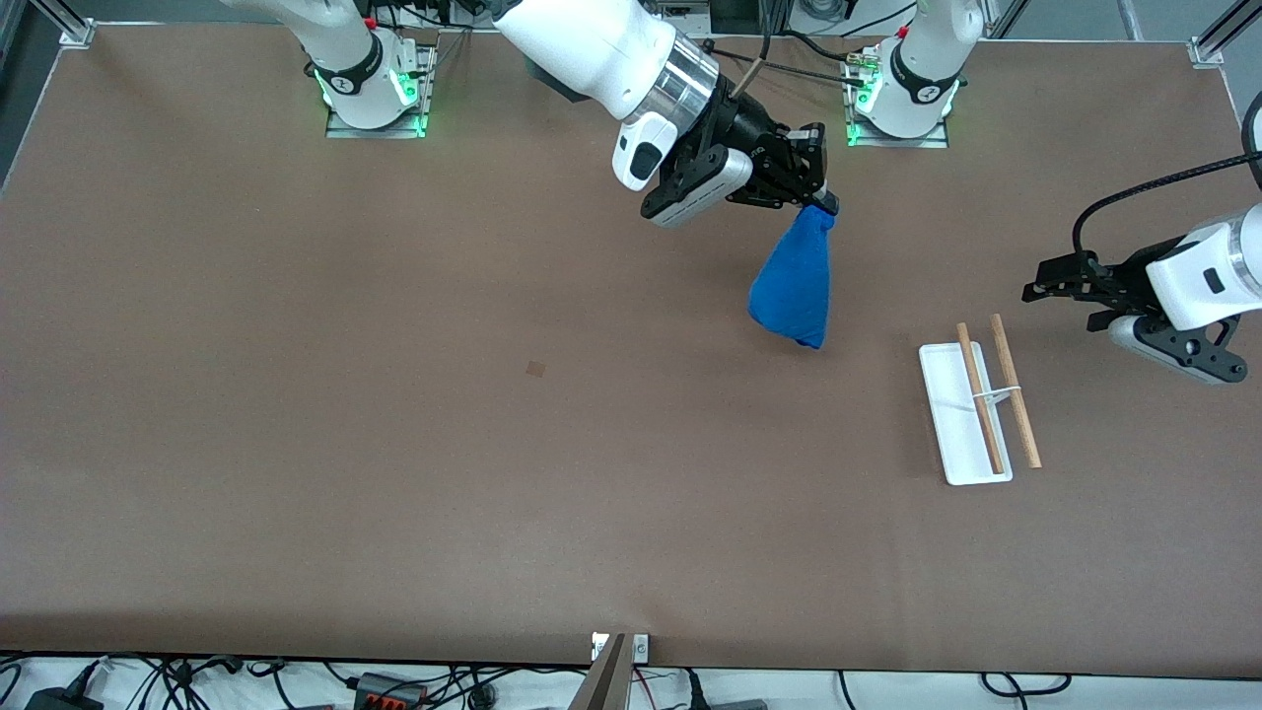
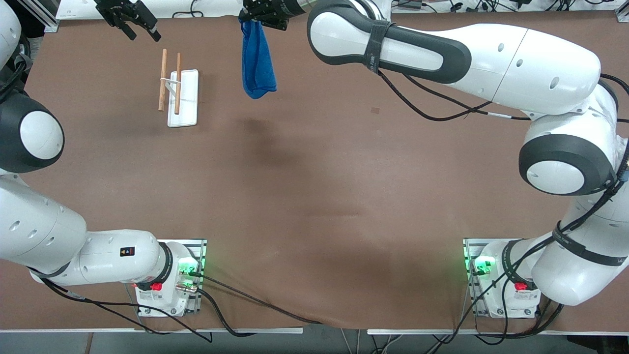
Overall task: Pass towel and hang on rack
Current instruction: 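Carry the towel while the left gripper reaches toward it, then grasp the hanging towel with the left gripper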
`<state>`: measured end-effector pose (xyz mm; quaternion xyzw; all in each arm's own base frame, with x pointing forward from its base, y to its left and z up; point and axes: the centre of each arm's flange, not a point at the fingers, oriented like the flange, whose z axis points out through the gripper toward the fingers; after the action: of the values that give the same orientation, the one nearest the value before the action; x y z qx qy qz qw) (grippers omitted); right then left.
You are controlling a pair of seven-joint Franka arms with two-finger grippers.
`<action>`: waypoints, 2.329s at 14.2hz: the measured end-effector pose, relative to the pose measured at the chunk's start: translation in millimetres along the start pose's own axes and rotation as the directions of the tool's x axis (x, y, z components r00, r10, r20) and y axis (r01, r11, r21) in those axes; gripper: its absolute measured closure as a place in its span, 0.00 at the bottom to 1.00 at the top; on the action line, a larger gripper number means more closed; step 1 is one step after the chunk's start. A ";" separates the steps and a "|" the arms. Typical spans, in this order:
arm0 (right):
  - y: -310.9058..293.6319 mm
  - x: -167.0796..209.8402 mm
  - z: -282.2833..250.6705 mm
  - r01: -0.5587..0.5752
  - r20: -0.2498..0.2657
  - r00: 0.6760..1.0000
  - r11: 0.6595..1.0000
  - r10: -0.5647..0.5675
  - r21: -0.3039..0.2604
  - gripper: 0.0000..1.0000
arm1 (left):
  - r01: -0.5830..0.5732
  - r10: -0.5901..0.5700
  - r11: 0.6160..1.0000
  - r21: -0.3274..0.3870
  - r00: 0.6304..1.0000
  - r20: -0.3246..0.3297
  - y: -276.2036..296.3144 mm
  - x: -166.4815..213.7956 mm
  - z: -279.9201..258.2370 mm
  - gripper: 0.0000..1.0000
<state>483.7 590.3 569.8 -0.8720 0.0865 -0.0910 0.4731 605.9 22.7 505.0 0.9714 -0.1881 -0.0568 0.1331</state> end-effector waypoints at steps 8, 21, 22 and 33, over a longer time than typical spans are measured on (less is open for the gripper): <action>-0.3 3.3 -1.7 0.001 -0.007 1.000 1.000 -0.001 0.001 0.98 | -0.608 0.554 0.771 -0.190 0.786 -0.273 -2.3 38.3 56.9 0.00; -1.0 2.3 -1.5 0.028 -0.015 0.999 1.000 -0.028 -0.007 0.98 | -0.939 0.626 0.296 -0.176 0.330 -0.706 57.4 71.7 242.5 0.00; -1.0 2.2 -1.4 0.028 -0.015 0.999 1.000 -0.028 -0.007 0.98 | -0.944 0.626 0.288 -0.159 0.311 -0.715 61.0 73.2 251.1 0.00; -0.7 1.5 -0.4 0.048 -0.021 0.999 0.999 -0.048 -0.016 0.98 | -0.978 0.624 0.194 0.076 0.063 -0.779 89.0 99.1 300.2 0.68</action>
<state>485.1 590.0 570.7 -0.8764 0.0713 -0.1111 0.4632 618.1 -165.8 236.3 0.5432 -0.6349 0.3385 0.4328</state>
